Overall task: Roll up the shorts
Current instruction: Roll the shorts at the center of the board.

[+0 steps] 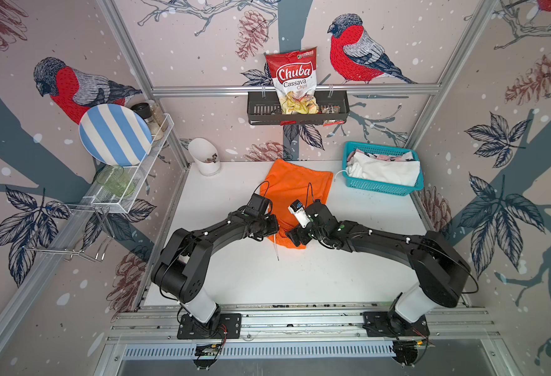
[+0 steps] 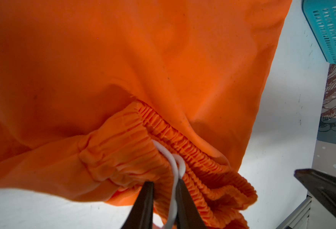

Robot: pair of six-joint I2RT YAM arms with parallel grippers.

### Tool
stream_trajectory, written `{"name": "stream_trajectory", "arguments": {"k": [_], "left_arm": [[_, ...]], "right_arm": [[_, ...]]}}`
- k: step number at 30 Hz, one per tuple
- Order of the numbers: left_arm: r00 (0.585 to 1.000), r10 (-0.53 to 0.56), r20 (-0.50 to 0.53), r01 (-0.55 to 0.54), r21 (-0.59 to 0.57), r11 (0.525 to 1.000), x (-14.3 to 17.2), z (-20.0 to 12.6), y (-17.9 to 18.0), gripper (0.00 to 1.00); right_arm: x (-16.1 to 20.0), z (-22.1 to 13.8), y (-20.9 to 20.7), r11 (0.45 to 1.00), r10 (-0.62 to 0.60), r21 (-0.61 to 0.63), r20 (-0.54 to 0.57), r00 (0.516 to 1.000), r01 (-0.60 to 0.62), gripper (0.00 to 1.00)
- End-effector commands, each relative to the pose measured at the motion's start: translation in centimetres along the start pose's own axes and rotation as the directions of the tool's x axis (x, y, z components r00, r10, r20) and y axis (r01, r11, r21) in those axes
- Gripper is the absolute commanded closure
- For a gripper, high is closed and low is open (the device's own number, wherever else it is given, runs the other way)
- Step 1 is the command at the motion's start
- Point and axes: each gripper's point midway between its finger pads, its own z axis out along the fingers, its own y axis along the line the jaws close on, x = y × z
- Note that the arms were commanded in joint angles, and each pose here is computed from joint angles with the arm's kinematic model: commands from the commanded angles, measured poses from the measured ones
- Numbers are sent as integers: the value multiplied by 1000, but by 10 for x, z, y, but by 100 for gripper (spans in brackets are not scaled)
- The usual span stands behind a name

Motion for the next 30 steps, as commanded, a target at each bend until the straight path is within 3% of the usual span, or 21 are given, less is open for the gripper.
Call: {"name": "stream_trajectory", "arguments": {"k": [1, 5, 15, 19, 24, 26, 30], "left_arm": [[1000, 13, 1, -13, 8, 1000, -6, 2, 0, 77], [1000, 6, -5, -6, 9, 1000, -9, 6, 1, 77], [1000, -2, -4, 2, 33, 999, -14, 6, -2, 75], [1000, 6, 14, -6, 36, 999, -16, -2, -4, 73], [996, 12, 89, -14, 24, 1000, -21, -29, -5, 64], [994, 12, 113, -12, -2, 1000, -20, -42, -1, 61], [994, -2, 113, 6, -36, 999, -7, -56, 10, 60]], "right_arm": [[4, 12, 6, 994, -104, -48, -36, 994, 102, 6], [5, 25, 20, 982, -136, -136, -48, 990, 128, 8], [25, 50, 20, 982, -150, -132, -113, 982, 135, 11], [16, 50, 9, 992, -62, -115, -85, 994, 52, 48], [10, 42, 20, 959, 96, -259, -89, 991, -116, 85], [12, 38, 28, 915, 182, -345, -110, 977, -209, 98], [15, 29, 54, 760, 317, -535, -191, 929, -369, 100]]}}
